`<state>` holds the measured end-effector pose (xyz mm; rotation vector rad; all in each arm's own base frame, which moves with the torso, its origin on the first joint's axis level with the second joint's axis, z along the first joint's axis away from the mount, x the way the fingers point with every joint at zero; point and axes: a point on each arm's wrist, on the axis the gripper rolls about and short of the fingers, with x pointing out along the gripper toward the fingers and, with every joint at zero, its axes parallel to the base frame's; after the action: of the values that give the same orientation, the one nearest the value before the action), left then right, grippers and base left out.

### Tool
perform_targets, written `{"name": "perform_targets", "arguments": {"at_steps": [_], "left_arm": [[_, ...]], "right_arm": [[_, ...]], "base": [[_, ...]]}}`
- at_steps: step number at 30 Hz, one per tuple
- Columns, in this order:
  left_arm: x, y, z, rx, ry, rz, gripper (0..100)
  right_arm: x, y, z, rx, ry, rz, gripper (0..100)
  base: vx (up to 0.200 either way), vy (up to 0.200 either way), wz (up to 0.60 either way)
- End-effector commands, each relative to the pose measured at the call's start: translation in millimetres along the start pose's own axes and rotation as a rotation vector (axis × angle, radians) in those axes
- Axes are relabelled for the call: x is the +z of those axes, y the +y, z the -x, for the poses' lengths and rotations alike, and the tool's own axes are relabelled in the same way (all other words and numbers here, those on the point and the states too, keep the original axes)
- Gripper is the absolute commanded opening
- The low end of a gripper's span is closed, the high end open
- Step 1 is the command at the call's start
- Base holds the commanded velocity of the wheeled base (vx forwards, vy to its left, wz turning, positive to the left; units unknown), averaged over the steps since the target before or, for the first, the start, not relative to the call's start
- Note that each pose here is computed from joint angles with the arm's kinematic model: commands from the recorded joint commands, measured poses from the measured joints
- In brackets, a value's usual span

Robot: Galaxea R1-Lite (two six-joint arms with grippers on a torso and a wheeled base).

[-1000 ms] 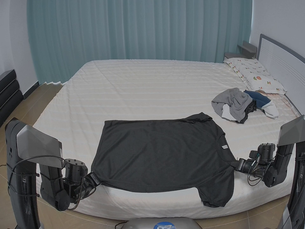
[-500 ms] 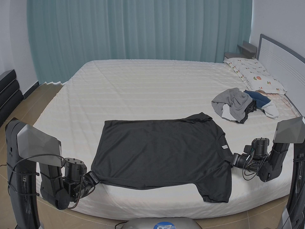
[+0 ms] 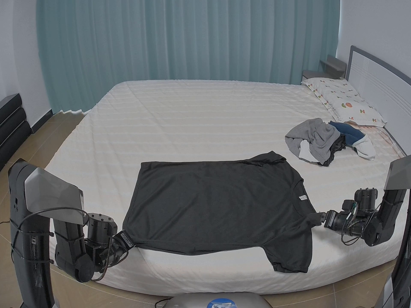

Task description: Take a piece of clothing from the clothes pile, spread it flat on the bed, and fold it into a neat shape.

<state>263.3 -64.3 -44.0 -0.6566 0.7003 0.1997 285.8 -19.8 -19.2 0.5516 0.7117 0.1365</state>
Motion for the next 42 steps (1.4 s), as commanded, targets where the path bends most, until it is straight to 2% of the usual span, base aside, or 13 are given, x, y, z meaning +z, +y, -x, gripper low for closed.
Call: {"name": "perform_targets", "arguments": {"at_steps": [1, 6, 14, 25, 28, 34, 35, 42], "left_arm": [[0, 0, 0, 0.000, 0.000, 0.000, 0], [-1, 1, 0, 0.002, 0.003, 0.000, 0], [-1, 1, 0, 0.003, 0.004, -0.001, 0], [-1, 1, 0, 0.002, 0.005, -0.001, 0], [-1, 1, 1, 0.004, 0.005, -0.001, 0], [-1, 1, 1, 0.004, 0.005, -0.002, 0], [-1, 1, 1, 0.005, 0.006, -0.003, 0], [-2, 4, 0, 0.016, 0.010, -0.010, 0]], "right_arm": [[-21, 2, 24, 0.006, 0.069, -0.015, 100], [-50, 4, 27, 0.014, 0.170, 0.008, 100], [-68, 7, 13, 0.043, 0.177, 0.063, 100], [-66, 12, 2, 0.052, 0.151, 0.086, 100], [-64, 17, -6, 0.066, 0.138, 0.079, 100], [-64, 15, -6, 0.038, 0.127, 0.041, 100], [-64, 14, -4, 0.032, 0.128, 0.036, 0], [-63, 7, 11, 0.001, 0.126, 0.008, 0]], "base": [[0.000, 0.000, 0.00], [0.000, 0.000, 0.00], [0.000, 0.000, 0.00], [0.000, 0.000, 0.00], [0.000, 0.000, 0.00], [0.000, 0.000, 0.00], [0.000, 0.000, 0.00], [0.000, 0.000, 0.00]]}}
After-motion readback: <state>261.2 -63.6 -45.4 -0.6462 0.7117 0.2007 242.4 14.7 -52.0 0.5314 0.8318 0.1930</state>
